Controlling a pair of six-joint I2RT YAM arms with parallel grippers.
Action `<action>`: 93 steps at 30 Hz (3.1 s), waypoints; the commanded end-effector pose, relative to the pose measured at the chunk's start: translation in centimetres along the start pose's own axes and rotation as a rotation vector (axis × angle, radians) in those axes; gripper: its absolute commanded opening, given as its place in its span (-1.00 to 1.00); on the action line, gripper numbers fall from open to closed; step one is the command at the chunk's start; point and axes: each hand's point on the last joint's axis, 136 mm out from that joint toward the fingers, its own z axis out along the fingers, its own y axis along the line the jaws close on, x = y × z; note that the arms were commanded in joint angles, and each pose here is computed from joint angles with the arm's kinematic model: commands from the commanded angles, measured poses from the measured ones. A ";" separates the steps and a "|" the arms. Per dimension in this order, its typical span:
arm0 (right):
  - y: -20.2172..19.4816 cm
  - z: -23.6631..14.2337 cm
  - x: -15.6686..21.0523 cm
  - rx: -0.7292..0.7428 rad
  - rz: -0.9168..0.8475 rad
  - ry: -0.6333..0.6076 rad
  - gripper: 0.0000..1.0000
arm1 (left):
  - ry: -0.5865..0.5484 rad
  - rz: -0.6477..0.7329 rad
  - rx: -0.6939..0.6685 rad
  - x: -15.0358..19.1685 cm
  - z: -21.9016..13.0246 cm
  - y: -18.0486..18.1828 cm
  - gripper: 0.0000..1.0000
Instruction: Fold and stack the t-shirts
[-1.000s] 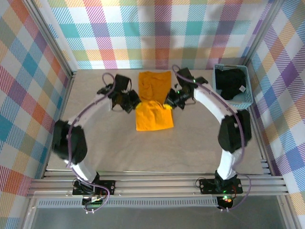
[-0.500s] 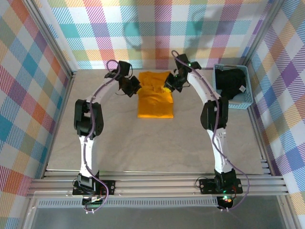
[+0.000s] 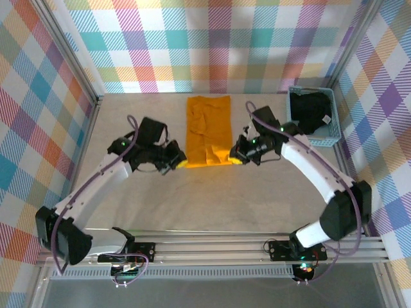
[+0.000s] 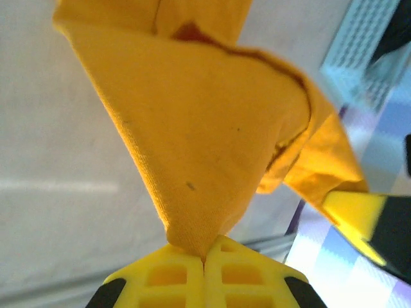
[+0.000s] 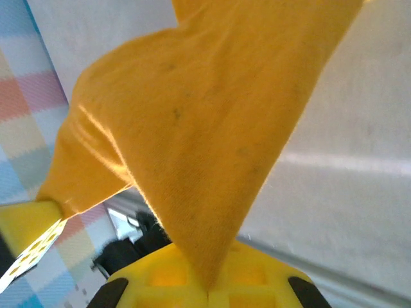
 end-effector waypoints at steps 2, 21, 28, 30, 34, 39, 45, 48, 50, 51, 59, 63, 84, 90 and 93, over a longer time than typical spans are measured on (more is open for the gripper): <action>-1.6 0.3 5.7 -0.022 0.082 0.115 -1.00 | 0.123 -0.065 -0.070 5.1 -0.1 4.0 -1.00; -4.0 4.7 2.7 0.048 0.229 0.133 -1.00 | 0.048 -0.115 -0.143 0.0 4.4 5.5 -1.00; -3.6 4.6 -3.4 0.063 0.239 0.069 -1.00 | -0.011 -0.074 -0.124 -6.4 5.5 2.4 -1.00; -3.6 4.9 -5.1 0.062 0.242 0.054 -1.00 | -0.014 -0.069 -0.129 -8.0 6.3 2.0 -1.00; -3.3 5.9 -8.7 0.065 0.242 0.039 -1.00 | -0.022 -0.059 -0.143 -10.9 7.9 1.6 -1.00; -3.7 7.2 -11.9 0.083 0.253 0.034 -1.00 | -0.036 -0.039 -0.144 -13.8 9.4 0.8 -1.00; -4.6 8.3 -14.1 0.100 0.281 0.007 -1.00 | -0.023 -0.019 -0.168 -16.1 11.9 0.8 -1.00; -4.7 9.1 -15.2 0.091 0.268 -0.003 -1.00 | -0.023 -0.024 -0.186 -16.8 12.7 1.3 -1.00; -4.5 9.6 -15.9 0.089 0.260 -0.002 -1.00 | -0.027 -0.027 -0.193 -17.3 12.9 1.5 -1.00; -4.6 9.7 -16.2 0.090 0.259 -0.004 -1.00 | -0.028 -0.027 -0.194 -17.5 13.0 1.5 -1.00; -5.7 10.7 -18.2 0.135 0.292 -0.025 -1.00 | -0.037 -0.032 -0.195 -19.7 14.5 1.8 -1.00; -6.8 11.1 -20.4 0.135 0.300 -0.095 -0.59 | -0.050 -0.034 -0.174 -21.9 15.5 1.5 -0.87; -7.5 7.1 -9.9 0.015 0.253 -0.030 0.21 | -0.058 -0.307 -0.129 -8.5 11.1 8.8 0.15; -9.9 10.4 -7.0 -0.006 0.387 0.058 0.18 | -0.024 -0.341 -0.094 -7.9 14.5 8.8 0.21; -10.8 11.1 -6.9 0.015 0.409 0.059 0.17 | -0.029 -0.339 -0.093 -8.1 16.0 8.8 0.19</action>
